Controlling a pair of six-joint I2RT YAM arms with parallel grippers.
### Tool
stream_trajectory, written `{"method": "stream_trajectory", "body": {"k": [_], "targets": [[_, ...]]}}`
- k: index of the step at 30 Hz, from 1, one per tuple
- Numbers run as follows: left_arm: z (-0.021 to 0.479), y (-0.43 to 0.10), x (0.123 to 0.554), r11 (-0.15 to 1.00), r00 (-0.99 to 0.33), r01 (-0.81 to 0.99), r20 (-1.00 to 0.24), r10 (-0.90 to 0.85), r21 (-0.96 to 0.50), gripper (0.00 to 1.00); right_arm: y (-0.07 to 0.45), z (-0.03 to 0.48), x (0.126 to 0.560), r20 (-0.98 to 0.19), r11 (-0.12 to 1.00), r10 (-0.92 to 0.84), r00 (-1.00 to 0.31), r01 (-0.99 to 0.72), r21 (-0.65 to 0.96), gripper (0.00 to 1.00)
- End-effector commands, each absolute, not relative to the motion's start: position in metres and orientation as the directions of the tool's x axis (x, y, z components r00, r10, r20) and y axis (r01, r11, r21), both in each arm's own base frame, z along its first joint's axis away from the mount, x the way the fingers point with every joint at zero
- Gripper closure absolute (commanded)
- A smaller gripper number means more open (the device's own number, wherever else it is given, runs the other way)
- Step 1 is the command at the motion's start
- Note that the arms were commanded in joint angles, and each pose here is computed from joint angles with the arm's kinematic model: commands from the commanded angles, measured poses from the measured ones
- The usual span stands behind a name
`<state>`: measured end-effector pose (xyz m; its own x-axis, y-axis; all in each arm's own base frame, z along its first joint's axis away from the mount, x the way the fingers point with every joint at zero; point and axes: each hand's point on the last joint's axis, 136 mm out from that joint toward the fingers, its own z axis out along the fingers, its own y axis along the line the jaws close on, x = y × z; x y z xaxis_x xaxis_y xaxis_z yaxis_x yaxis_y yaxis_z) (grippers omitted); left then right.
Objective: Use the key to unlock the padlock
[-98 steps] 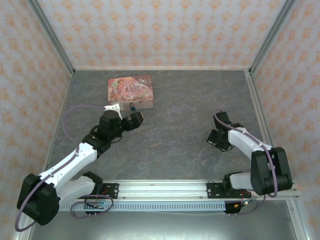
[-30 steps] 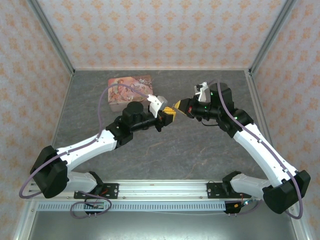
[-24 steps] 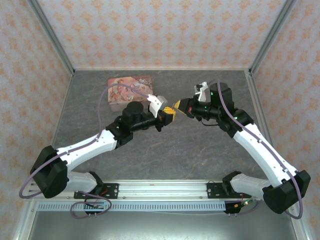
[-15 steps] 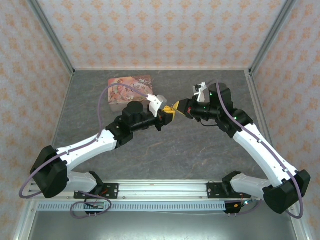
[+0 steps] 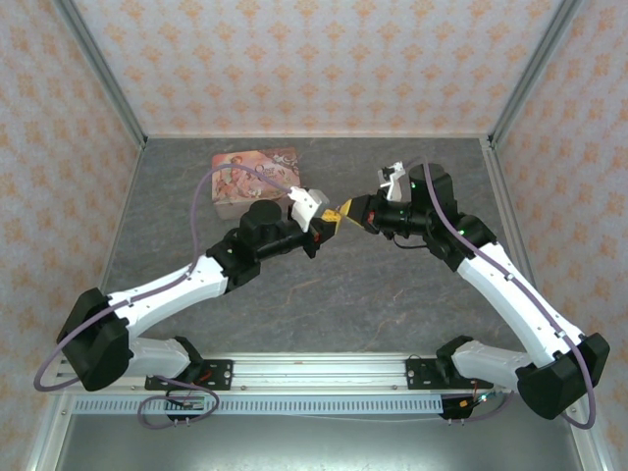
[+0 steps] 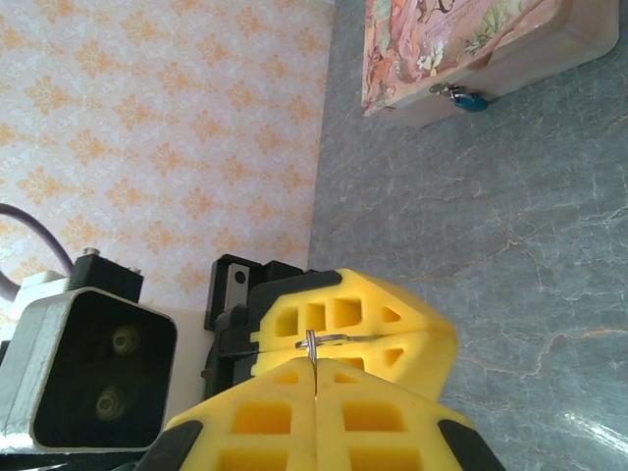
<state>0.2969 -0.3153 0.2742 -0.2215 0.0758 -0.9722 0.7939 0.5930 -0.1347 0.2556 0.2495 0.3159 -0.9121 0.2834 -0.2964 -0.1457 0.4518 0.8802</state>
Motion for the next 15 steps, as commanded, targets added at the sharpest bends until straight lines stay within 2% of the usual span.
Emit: {"method": "stream_trajectory", "body": {"k": [1,9,12,15], "targets": [[0.281,-0.301,0.299,0.643,-0.143,0.766,-0.978,0.152,-0.013,1.00,0.243,0.324,0.249,-0.338,0.466,0.290,-0.895,-0.176,0.867,0.89],[0.272,-0.287,0.299,0.622,-0.018,0.716,-0.882,0.471,0.317,1.00,0.234,0.333,0.245,-0.311,0.446,0.357,-0.881,-0.132,0.885,0.63],[0.276,-0.284,0.299,0.594,0.020,0.696,-0.838,0.546,0.403,1.00,0.234,0.328,0.243,-0.269,0.431,0.367,-0.891,-0.094,0.897,0.57],[0.280,-0.284,0.299,0.563,0.048,0.690,-0.805,0.591,0.455,1.00,0.237,0.317,0.239,-0.208,0.424,0.355,-0.912,-0.041,0.905,0.56]]}}
